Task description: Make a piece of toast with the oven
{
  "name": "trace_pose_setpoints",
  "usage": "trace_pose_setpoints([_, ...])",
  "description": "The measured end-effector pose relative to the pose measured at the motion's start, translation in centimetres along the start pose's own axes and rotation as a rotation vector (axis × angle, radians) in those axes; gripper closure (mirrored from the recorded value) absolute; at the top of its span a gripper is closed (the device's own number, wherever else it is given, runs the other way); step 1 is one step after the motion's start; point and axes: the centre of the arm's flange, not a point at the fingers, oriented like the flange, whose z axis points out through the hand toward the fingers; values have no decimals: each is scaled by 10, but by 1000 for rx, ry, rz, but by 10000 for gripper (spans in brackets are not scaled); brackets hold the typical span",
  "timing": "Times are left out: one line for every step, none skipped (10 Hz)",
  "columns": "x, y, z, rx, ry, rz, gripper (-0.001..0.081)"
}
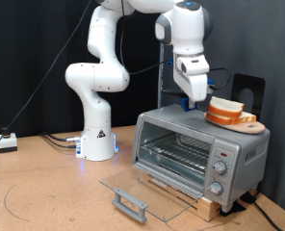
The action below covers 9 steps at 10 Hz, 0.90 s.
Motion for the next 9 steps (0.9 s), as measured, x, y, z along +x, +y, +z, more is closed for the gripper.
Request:
trace_pose_setpoints([7,0,1,5,9,4,410])
trace_pose_setpoints([14,1,1,7,18,6,410])
trace_pose_setpoints([20,3,3,7,21,7,410])
trace_pose_setpoints([24,4,5,4,16,8,410])
trace_pose_setpoints([28,6,7,1,12,7,410])
trace_pose_setpoints([32,8,9,4,18,4,410])
trace_pose_setpoints([35,9,10,5,33,-2,410])
trace_pose_setpoints([38,10,10,2,50,-9,410])
trace_pose_setpoints([41,10,10,9,77,-18,410])
